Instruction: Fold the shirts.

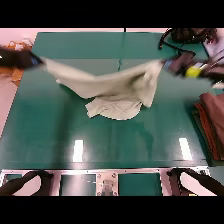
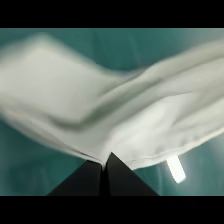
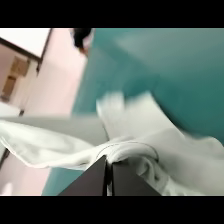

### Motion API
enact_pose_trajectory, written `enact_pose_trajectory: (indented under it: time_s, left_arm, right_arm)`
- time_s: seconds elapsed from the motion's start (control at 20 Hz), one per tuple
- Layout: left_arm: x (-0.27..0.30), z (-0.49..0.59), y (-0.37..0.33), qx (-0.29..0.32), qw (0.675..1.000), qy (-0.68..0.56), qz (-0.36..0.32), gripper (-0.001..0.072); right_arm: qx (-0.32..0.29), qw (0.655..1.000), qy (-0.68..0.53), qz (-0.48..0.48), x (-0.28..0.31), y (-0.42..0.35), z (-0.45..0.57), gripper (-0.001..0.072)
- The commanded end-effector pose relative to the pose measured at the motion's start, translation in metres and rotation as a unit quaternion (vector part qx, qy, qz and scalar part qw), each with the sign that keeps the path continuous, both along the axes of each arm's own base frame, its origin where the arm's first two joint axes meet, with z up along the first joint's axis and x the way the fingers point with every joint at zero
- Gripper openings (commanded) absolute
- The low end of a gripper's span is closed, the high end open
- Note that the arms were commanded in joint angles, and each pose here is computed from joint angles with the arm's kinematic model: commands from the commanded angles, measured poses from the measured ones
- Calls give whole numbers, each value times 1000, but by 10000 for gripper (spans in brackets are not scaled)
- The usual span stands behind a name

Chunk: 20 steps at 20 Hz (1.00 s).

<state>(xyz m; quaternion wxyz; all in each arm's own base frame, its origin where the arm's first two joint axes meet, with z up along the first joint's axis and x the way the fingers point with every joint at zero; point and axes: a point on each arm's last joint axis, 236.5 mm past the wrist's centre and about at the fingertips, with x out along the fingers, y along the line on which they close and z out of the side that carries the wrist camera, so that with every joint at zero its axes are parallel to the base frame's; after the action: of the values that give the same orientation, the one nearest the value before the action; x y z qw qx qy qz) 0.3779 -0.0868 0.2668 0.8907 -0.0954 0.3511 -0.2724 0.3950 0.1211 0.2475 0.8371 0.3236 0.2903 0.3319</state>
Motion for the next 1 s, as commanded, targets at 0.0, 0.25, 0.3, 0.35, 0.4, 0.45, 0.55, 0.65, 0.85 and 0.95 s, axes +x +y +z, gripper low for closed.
enact_pose_trajectory:
  time_s: [0.0, 0.25, 0.3, 0.35, 0.4, 0.45, 0.55, 0.65, 0.85, 0.95]
  left_arm:
    - [-59, 160, -27, 2, 977, -210, -31, 20]
    - [-145, 275, -39, 17, 918, -397, -12, 20]
    - [-153, 283, -36, 23, 910, -414, 0, 20]
    - [-159, 289, -33, 31, 904, -427, 9, 20]
    - [-160, 291, -30, 36, 901, -432, 17, 20]
    - [-159, 292, -25, 43, 899, -434, 27, 20]
    - [-147, 287, -17, 50, 902, -427, 41, 20]
    - [-123, 274, -10, 39, 911, -408, 52, 20]
    - [-48, 207, 3, 23, 944, -325, 54, 20]
    - [-5, 165, 6, 15, 962, -270, 44, 20]
  right_arm:
    - [-36, 981, -186, -45, -46, -19, 165, 14]
    - [-99, 916, -361, -142, -130, -38, 302, 14]
    - [-112, 905, -379, -156, -140, -40, 315, 14]
    - [-124, 895, -394, -167, -147, -41, 324, 14]
    - [-132, 889, -401, -176, -151, -43, 329, 14]
    - [-136, 887, -403, -182, -152, -45, 330, 14]
    - [-142, 887, -395, -191, -146, -52, 326, 15]
    - [-134, 897, -373, -193, -131, -62, 313, 14]
    - [-111, 933, -306, -152, -80, -70, 252, 14]
    - [-99, 954, -254, -121, -43, -64, 201, 14]
